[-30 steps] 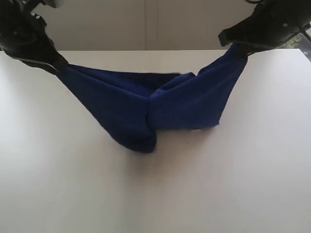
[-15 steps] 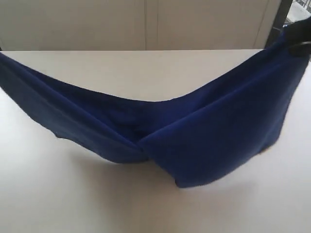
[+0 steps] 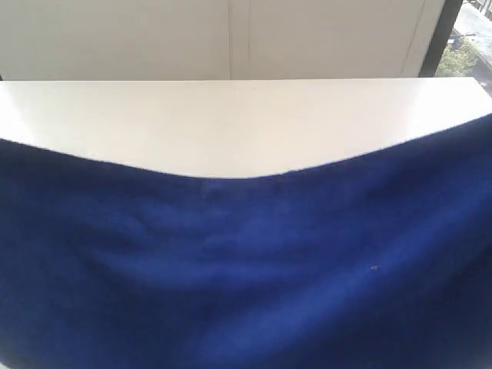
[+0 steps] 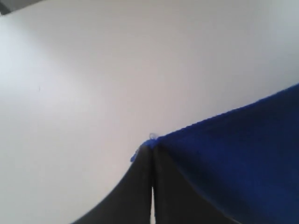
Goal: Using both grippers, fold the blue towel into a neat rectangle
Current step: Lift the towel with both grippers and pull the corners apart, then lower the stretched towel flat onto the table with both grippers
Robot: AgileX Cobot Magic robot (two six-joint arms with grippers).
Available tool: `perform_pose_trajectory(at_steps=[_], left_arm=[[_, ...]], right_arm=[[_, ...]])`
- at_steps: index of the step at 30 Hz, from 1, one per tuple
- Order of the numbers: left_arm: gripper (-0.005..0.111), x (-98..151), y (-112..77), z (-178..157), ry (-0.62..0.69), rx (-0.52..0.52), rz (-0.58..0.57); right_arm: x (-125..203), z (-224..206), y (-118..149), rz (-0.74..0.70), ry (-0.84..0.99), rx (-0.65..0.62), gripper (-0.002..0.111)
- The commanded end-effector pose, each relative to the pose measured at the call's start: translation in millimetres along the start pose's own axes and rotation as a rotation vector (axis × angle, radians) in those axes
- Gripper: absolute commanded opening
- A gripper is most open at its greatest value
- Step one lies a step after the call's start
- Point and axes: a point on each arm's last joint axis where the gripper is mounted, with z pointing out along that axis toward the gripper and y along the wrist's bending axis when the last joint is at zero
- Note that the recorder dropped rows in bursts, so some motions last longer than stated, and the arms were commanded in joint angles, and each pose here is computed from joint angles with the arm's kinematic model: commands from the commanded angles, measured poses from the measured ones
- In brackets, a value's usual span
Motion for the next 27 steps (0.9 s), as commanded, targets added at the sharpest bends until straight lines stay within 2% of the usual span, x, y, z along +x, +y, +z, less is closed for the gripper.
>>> perform_pose_trajectory(at_steps=[1,3,10,16,20,27], left_arm=[[0.000,-7,-9.0,70,0.120,0.004,-0.019],[0.000,-10,-12.3,107,0.147,-0.017,-0.033],[0.000,-14,-11.7,210,0.151,-0.193,-0.062],[0.000,-13,-16.2,277,0.126,-0.146,-0.045],[0.000,-9,-3.4,305,0.149,-0.155,-0.109],[0.000,-5,17.0,338,0.092,-0.118,-0.206]], right_arm=[[9,66,0,0.032,0.094,0.059,0.000],[11,102,1,0.031,0.100,0.077,0.000],[22,210,7,0.040,0.120,0.103,0.000],[34,276,17,0.009,0.161,0.034,0.000],[34,304,8,0.043,0.196,0.058,0.000],[28,344,-18,0.093,0.215,0.111,0.000]])
